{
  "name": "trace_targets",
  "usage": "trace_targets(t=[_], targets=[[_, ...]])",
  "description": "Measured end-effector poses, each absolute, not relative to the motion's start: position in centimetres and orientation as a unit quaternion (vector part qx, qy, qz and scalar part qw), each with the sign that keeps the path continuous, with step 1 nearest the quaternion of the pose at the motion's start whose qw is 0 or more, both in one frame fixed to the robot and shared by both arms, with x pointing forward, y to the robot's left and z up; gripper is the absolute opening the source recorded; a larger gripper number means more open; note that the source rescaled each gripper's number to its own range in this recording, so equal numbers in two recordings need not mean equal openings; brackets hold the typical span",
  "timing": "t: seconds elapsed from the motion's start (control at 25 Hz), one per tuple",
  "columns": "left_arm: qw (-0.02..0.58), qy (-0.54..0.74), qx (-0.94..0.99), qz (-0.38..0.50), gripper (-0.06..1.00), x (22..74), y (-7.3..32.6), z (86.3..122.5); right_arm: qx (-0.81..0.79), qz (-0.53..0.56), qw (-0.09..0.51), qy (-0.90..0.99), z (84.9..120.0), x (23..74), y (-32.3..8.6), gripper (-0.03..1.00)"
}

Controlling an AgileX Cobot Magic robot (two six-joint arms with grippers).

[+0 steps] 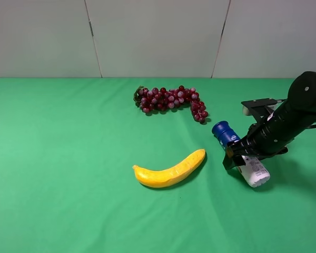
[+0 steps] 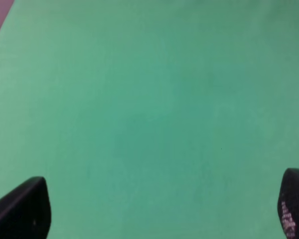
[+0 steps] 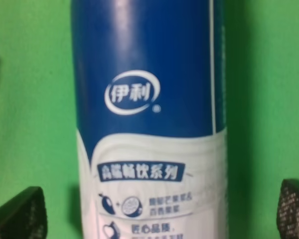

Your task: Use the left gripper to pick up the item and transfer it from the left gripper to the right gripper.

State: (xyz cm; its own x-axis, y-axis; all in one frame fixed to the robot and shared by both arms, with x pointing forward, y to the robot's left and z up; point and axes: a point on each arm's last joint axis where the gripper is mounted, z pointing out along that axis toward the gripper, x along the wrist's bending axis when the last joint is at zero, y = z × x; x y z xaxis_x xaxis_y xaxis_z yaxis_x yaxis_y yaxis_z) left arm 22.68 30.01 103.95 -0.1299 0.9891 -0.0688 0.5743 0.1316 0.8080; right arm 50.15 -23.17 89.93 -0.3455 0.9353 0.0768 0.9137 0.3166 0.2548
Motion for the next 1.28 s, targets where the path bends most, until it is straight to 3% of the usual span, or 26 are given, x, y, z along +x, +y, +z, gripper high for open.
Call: trace_targets(t=[0.16, 0.56, 1.04, 1.28], targets=[[0.323, 0.679, 0.575, 0.321, 0.85, 22.7, 30.0, 104.0, 0.573, 0.132, 0.036, 0.808, 91.3, 50.4, -23.0, 1.00], [0.323, 0.679, 0.575, 0.321, 0.85, 22.7, 30.0, 104.0, 0.586, 0.171, 0.044, 0.791, 98.9, 47.9, -23.2, 1.00], [0.323, 0.679, 0.575, 0.321, 0.85, 22.7, 30.0, 104.0, 0.592, 0.265, 0.094, 0.755, 108.0, 39.2, -24.8, 1.00], [0.323, 0.679, 0.575, 0.321, 0.85, 22.7, 30.0, 104.0, 0.572, 0.333, 0.164, 0.731, 111.3, 32.1, -26.6, 1.00]])
